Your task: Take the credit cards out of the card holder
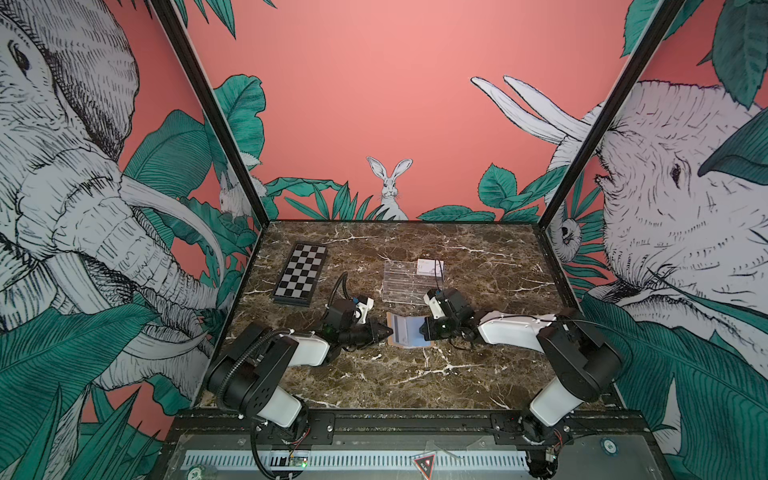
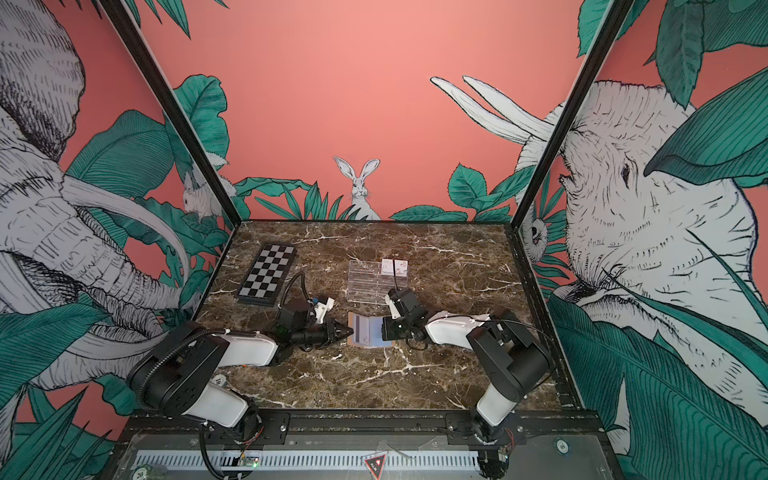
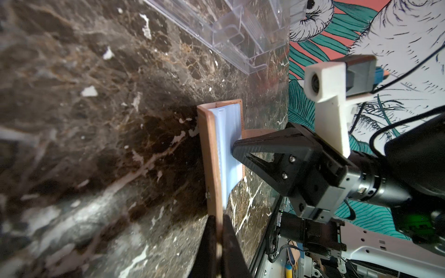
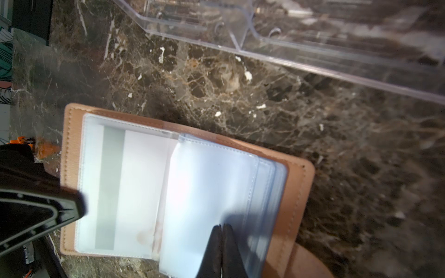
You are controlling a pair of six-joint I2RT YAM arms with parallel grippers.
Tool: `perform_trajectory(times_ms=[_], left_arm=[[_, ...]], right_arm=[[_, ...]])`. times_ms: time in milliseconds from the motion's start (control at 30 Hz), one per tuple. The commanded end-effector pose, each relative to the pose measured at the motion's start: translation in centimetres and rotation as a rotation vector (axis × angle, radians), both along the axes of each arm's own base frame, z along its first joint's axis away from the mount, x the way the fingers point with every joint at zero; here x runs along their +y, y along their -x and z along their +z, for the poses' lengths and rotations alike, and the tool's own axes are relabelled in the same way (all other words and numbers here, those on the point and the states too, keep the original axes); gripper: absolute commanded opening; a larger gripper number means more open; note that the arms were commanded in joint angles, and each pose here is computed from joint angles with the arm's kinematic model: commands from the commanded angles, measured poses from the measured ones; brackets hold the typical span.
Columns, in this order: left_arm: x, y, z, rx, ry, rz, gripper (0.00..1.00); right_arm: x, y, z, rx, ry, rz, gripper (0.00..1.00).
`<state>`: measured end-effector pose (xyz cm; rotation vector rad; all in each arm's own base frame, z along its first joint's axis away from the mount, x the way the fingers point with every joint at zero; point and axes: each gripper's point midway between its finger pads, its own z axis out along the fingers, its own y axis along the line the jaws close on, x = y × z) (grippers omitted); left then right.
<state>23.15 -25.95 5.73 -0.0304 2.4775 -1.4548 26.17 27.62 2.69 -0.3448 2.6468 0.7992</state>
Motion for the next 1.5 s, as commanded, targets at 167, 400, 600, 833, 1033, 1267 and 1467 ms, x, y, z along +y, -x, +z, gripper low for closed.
perform_trajectory(times_ms=[167, 400, 600, 833, 1033, 1267, 1467], left_arm=[[-0.1, -0.4, 1.0, -0.037, 0.018, -0.001, 0.00], [-0.2, -0.4, 1.2, -0.044, 0.033, 0.000, 0.00], [-0.1, -0.3, 1.2, -0.046, 0.036, 0.004, 0.00], [0.0, -0.2, 1.1, -0.052, 0.035, 0.010, 0.00], [0.1, -0.2, 1.1, -0.051, 0.036, 0.013, 0.00], [0.0, -0.3, 1.2, -0.055, 0.038, 0.013, 0.00], [0.1, -0.1, 1.0, -0.050, 0.041, 0.015, 0.00]], right_arm=[[0.8, 0.6, 2.7, -0.018, -0.062, 0.027, 0.34], [1.2, 0.1, 6.5, -0.101, -0.030, 0.029, 0.89], [2.4, -0.8, 6.1, -0.085, 0.068, 0.028, 0.96], [4.0, -2.3, 4.5, -0.052, 0.131, 0.011, 0.96], [4.9, -2.8, 3.6, -0.035, 0.135, 0.018, 0.95], [5.3, -2.6, 3.2, -0.029, 0.131, 0.023, 0.95], [5.8, -2.6, 2.8, -0.020, 0.123, 0.031, 0.95]])
